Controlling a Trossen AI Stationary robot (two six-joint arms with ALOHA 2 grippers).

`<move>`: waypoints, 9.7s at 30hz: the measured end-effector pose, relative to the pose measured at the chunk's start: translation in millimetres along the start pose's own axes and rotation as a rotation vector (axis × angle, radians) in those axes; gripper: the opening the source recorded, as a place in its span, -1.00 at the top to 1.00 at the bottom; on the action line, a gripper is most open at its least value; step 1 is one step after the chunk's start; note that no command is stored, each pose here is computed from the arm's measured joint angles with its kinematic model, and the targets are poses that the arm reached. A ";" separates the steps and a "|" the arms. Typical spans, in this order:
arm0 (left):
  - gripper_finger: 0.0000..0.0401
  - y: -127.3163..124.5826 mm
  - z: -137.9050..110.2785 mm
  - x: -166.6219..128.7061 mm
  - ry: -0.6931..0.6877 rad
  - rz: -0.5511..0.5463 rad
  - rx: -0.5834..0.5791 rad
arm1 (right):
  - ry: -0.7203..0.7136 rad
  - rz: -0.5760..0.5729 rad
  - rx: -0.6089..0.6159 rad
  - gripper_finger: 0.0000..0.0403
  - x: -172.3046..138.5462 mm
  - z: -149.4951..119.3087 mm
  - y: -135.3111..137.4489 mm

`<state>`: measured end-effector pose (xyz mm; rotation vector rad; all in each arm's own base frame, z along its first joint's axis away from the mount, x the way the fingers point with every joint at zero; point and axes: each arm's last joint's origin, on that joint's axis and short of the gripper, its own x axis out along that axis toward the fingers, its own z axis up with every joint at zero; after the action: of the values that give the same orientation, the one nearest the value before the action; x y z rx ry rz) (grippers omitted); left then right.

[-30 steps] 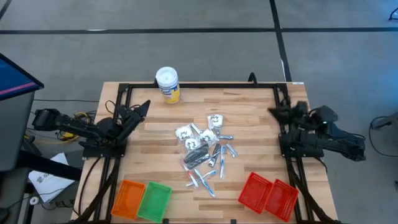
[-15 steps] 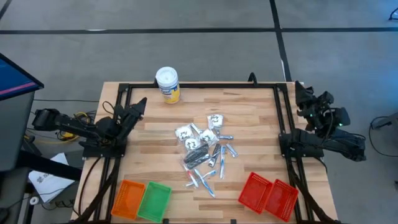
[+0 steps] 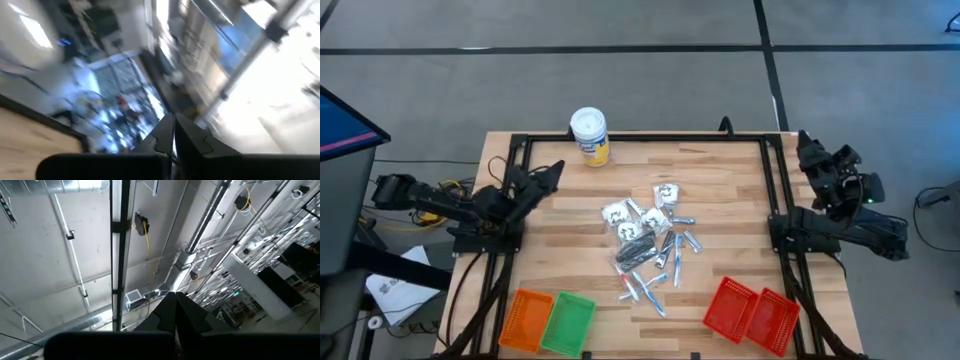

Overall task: Pick & Place Travel size toiletries
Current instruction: Put the cotton pods into the left red basket

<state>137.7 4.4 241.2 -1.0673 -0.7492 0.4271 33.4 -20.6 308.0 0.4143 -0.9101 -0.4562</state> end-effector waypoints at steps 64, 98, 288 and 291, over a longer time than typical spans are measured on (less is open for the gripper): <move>0.99 -75.7 -64.9 86.4 0.631 -0.097 0.506 | 1.169 0.018 0.273 1.00 50.9 -123.6 -2.6; 0.99 -98.5 -103.3 114.6 0.919 -0.126 0.768 | 1.409 0.022 0.092 1.00 72.8 -145.0 11.5; 0.39 39.0 -84.9 137.7 0.867 0.212 0.424 | 1.578 -0.776 0.433 0.32 59.6 -291.5 -116.7; 0.39 39.0 -84.9 137.7 0.867 0.212 0.424 | 1.584 -0.765 0.424 0.45 59.4 -291.7 -116.2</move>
<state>295.0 57.2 229.7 -0.8131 0.2219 0.2430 281.9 -105.7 125.9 1.2654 0.7641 -0.4480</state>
